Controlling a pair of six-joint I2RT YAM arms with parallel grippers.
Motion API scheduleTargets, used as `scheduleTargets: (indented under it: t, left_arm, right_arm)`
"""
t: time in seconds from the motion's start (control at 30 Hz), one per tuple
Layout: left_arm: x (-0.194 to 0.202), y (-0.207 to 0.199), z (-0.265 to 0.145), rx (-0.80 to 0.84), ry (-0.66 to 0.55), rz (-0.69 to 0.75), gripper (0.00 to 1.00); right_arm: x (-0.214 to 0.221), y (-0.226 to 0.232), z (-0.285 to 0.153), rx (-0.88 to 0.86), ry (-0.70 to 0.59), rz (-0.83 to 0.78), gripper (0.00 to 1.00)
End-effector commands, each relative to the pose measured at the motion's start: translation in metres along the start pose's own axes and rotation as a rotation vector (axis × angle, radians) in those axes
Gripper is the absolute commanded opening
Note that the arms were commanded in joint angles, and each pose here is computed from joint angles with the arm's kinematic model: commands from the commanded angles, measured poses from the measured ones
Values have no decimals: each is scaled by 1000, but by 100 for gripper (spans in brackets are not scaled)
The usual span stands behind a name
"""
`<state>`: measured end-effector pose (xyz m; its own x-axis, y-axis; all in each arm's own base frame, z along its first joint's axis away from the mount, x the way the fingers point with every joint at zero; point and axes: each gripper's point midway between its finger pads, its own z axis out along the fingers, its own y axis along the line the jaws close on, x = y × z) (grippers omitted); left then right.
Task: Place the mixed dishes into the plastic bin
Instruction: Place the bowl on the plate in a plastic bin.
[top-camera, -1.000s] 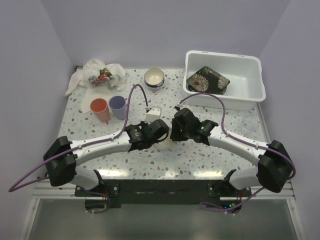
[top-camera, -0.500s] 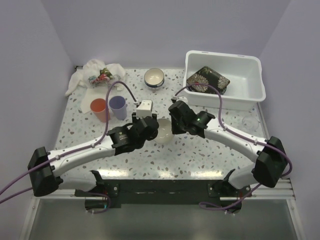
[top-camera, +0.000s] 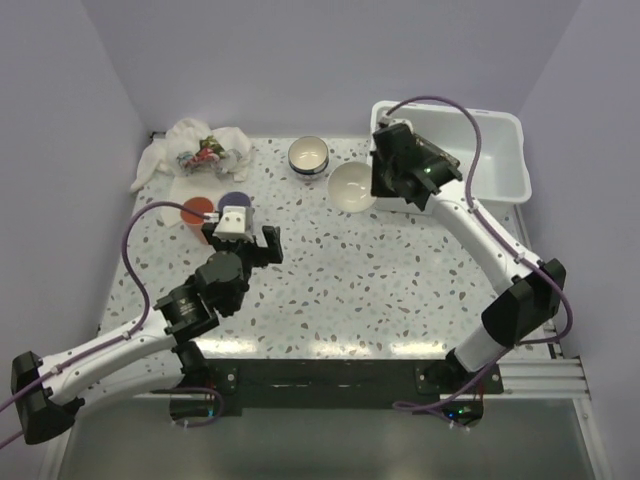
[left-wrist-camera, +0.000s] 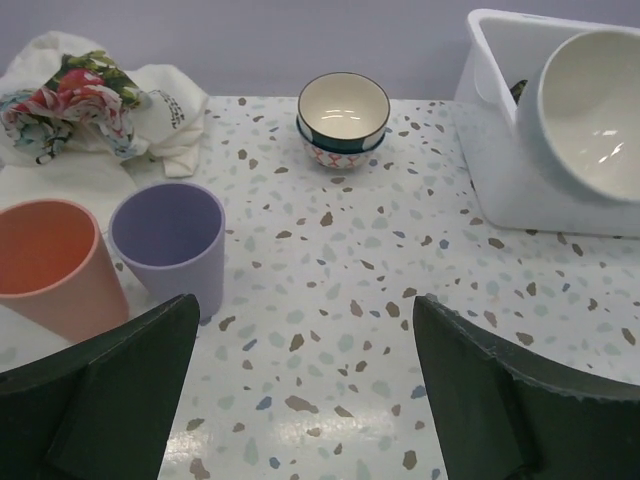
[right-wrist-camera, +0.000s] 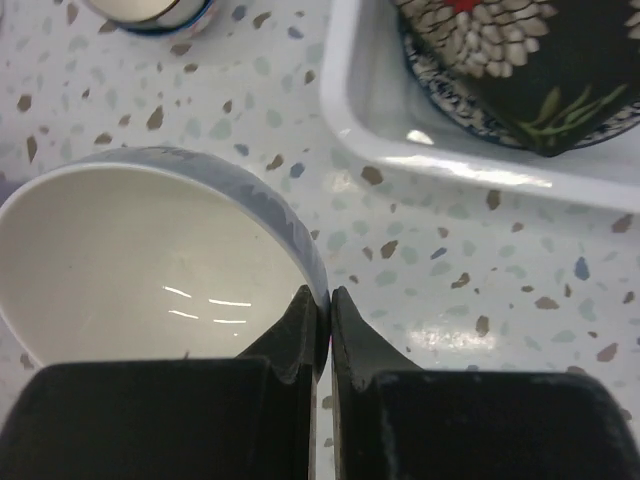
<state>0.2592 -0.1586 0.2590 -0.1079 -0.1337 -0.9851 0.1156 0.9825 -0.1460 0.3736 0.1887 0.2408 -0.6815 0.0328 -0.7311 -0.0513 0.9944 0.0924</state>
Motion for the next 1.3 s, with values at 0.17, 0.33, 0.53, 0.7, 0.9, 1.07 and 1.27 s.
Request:
scheduleTargets:
  t: [0.17,0.33,0.53,0.7,0.9,1.07,1.27]
  left_arm:
    - [9,8,14,-38,-38,89,93]
    - [14,5,26,-33,-14,108,93]
    - [18,5,28,-29,-8,110,92]
    - [21,4,31,-28,3,125,92]
    - [24,1,32,-17,12,131,91]
    - [27,0,33,-14,22,139,91]
    - [27,-2,33,-7,24,142,91]
  right_arm:
    - [-107,-89,28,177,-125,178,0]
    - [-120,-129,70,252,-98,272,0]
    - [-128,-169,97,320,-108,368,0]
    - [-120,-198,120,356,-91,432,0]
    - [-110,-212,148,324,-57,487,0]
    - [-102,-213,165,314,-32,504,0]
    - [-90,-210,181,290,3,512,0]
